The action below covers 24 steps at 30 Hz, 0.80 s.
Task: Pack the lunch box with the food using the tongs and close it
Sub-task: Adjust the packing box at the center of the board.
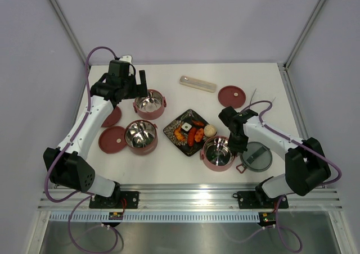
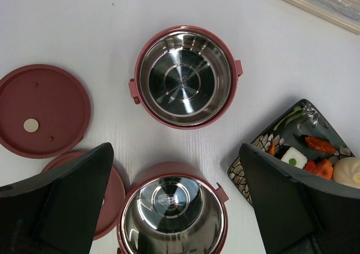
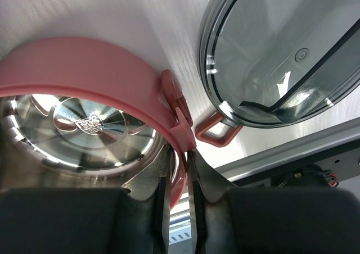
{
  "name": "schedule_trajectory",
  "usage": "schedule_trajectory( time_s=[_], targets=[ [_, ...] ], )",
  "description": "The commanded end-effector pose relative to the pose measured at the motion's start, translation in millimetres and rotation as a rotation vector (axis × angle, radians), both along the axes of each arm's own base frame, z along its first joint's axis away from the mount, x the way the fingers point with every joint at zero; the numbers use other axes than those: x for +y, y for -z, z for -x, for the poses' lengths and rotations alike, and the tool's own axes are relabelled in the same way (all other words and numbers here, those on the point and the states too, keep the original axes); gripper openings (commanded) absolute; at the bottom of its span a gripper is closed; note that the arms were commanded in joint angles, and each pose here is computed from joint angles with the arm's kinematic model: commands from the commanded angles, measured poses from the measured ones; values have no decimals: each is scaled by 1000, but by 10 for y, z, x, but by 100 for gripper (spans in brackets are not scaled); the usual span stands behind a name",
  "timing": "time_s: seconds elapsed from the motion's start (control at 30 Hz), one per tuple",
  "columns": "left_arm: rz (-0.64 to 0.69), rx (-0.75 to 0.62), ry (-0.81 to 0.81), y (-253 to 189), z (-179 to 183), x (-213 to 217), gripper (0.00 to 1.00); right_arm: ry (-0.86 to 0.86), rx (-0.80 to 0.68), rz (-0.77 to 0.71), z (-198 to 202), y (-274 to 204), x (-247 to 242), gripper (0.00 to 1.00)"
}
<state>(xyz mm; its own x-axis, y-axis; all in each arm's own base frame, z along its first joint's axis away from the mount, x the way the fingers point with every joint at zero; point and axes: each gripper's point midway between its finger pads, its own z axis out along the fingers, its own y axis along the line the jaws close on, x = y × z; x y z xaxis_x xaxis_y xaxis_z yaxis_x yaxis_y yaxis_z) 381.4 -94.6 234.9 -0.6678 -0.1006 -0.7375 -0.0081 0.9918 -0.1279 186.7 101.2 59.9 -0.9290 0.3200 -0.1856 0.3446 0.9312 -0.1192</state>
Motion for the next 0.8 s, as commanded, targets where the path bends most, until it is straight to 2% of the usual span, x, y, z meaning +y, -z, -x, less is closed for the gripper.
schedule_trajectory(
  time_s=[0.0, 0.07, 0.1, 0.17, 0.3, 0.43, 0.57, 0.77],
  targets=[
    [-8, -73, 13, -192, -101, -18, 99, 15, -55, 42, -117, -99, -41, 9],
    [-11, -71, 12, -184, -106, -9, 99, 2, -68, 43, -130, -129, -52, 15],
    [-11, -72, 11, -183, -114, -11, 99, -2, -71, 47, -134, -137, -60, 22],
    [-9, -72, 14, -183, -116, -18, 99, -5, -72, 58, -149, -153, -76, 31],
    [-11, -69, 15, -168, -125, -20, 99, -5, -70, 70, -165, -163, -85, 33],
    [-12, -69, 18, -164, -126, -21, 99, -8, -69, 66, -193, -174, -59, 41],
    [-8, -65, 30, -154, -112, -42, 99, -29, -132, 39, -302, -349, -14, 48],
    [11, -56, 37, -137, -87, -69, 99, -42, -206, 27, -483, -611, 32, 51]
  ],
)
